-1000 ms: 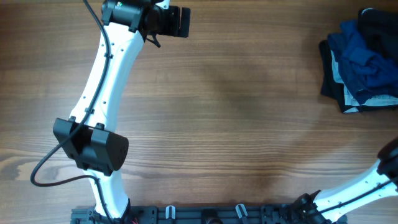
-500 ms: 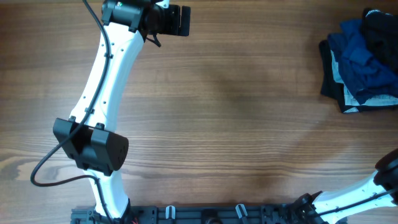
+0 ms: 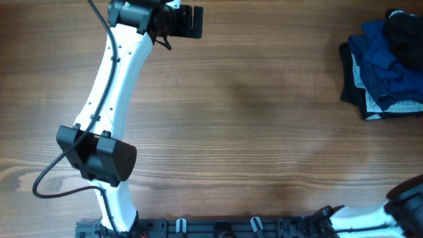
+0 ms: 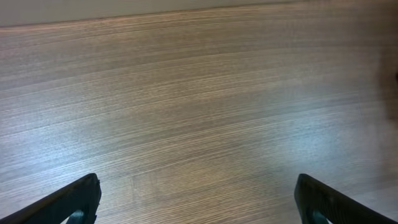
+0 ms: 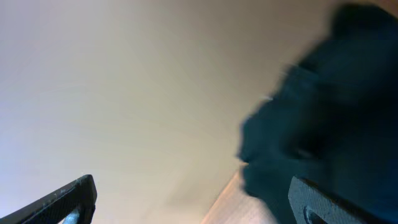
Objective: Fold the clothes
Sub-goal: 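Lower the shirt onto the clothes pile and open the right gripper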
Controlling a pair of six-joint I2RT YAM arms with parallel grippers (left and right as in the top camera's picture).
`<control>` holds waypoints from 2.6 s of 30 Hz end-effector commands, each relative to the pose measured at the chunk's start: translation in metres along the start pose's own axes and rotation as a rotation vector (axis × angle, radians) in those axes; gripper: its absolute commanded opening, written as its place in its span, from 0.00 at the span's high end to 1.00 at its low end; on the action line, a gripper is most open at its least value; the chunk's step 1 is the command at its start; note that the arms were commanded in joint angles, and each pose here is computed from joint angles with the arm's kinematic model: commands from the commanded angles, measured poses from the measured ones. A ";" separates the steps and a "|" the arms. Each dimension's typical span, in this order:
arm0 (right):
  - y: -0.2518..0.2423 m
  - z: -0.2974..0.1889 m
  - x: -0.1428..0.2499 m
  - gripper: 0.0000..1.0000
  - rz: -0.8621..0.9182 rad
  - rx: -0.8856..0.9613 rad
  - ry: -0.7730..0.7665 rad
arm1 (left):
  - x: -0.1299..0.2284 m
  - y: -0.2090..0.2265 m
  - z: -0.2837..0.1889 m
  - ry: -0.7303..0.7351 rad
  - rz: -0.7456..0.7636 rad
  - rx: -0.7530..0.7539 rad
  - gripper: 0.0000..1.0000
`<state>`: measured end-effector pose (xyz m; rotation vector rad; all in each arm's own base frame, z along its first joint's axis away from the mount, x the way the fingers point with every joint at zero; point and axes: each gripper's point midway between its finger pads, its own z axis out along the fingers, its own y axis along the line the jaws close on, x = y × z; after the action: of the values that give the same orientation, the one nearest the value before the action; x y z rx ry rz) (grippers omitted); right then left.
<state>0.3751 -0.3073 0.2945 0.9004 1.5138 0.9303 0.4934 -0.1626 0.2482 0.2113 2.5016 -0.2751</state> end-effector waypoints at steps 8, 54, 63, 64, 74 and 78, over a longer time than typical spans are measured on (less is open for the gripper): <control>0.133 -0.033 0.030 0.01 -0.801 -0.163 -0.019 | 0.000 -0.002 0.007 0.006 -0.015 0.021 0.00; -0.039 0.205 0.027 0.00 -1.126 0.541 0.172 | -0.004 -0.002 0.010 -0.014 -0.013 0.024 0.00; -0.053 0.187 -0.008 0.00 -1.047 0.584 0.087 | 0.003 0.001 0.028 0.019 -0.016 0.018 0.00; -0.057 0.183 -0.010 0.00 -1.024 0.597 0.085 | 0.004 0.001 0.031 0.024 -0.017 0.018 0.00; -0.154 0.168 0.033 0.00 -0.751 0.670 0.287 | 0.006 0.002 0.050 0.035 -0.018 0.020 0.00; -0.195 0.182 0.084 0.00 -0.691 0.684 0.430 | 0.001 0.000 0.050 0.015 -0.016 0.031 0.00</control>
<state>0.5248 -0.3350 0.1444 0.5459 2.2234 -0.0861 0.5189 -0.1718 0.2112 0.2119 2.5144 -0.2843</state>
